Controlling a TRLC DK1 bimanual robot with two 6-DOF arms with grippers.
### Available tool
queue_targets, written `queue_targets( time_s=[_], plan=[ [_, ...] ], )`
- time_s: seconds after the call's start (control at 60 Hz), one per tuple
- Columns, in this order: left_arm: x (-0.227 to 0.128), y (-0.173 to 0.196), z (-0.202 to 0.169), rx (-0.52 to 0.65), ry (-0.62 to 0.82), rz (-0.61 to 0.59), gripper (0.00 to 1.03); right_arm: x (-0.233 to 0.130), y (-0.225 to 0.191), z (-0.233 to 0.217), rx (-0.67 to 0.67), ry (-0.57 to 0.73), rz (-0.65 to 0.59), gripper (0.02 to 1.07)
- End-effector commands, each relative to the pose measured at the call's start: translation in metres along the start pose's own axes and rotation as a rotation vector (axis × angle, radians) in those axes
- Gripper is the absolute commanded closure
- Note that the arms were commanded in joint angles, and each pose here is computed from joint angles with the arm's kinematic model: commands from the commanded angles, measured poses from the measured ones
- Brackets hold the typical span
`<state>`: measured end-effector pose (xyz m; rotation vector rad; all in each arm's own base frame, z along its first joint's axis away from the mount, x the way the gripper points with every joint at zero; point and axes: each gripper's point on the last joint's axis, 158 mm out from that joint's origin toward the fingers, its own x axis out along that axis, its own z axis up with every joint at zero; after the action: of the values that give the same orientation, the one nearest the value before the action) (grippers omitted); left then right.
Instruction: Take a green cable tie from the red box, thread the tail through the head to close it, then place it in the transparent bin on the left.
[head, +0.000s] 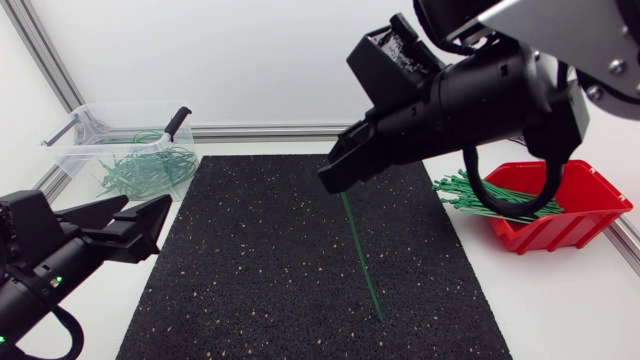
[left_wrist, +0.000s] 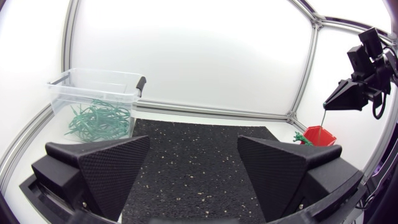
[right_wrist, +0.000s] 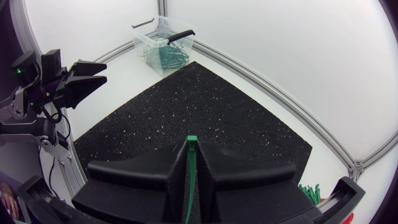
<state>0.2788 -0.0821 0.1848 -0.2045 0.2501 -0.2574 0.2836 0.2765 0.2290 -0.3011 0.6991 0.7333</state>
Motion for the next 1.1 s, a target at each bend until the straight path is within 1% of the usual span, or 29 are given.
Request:
queue_targets(
  time_s=[0.0, 0.083, 0.217, 0.267, 0.367, 0.433, 0.533, 0.65, 0.817, 0.9, 1.083],
  plan=[
    [0.005, -0.019, 0.016, -0.044, 0.008, -0.049, 0.05, 0.002, 0.004, 0.007, 0.033, -0.005, 0.005, 1.01],
    [0.011, -0.038, 0.014, -0.063, 0.049, -0.106, 0.05, 0.003, 0.004, 0.009, 0.045, -0.005, 0.010, 1.01],
    [0.020, -0.071, 0.008, -0.141, 0.161, -0.237, 0.06, 0.005, 0.002, 0.014, 0.081, -0.012, 0.021, 1.01],
    [0.024, -0.079, 0.006, -0.158, 0.195, -0.266, 0.06, 0.006, 0.000, 0.014, 0.097, -0.013, 0.028, 1.01],
    [0.029, -0.097, 0.002, -0.162, 0.248, -0.352, 0.06, 0.008, -0.006, 0.016, 0.132, -0.017, 0.034, 1.01],
    [0.034, -0.104, 0.004, -0.160, 0.236, -0.387, 0.07, 0.010, -0.008, 0.016, 0.152, -0.012, 0.045, 1.01],
    [0.039, -0.118, 0.001, -0.161, 0.265, -0.458, 0.07, 0.014, -0.010, 0.017, 0.196, -0.006, 0.078, 1.01],
    [0.043, -0.134, 0.008, -0.138, 0.223, -0.513, 0.07, 0.019, -0.006, 0.017, 0.218, 0.008, 0.111, 1.01],
    [0.054, -0.151, 0.003, -0.098, 0.252, -0.551, 0.07, 0.028, -0.008, 0.016, 0.249, 0.028, 0.135, 1.01],
    [0.055, -0.163, 0.002, -0.050, 0.245, -0.582, 0.07, 0.032, -0.012, 0.018, 0.268, 0.030, 0.135, 1.01],
    [0.060, -0.182, 0.005, -0.008, 0.233, -0.629, 0.08, 0.041, -0.013, 0.021, 0.302, 0.045, 0.158, 1.01]
  ],
)
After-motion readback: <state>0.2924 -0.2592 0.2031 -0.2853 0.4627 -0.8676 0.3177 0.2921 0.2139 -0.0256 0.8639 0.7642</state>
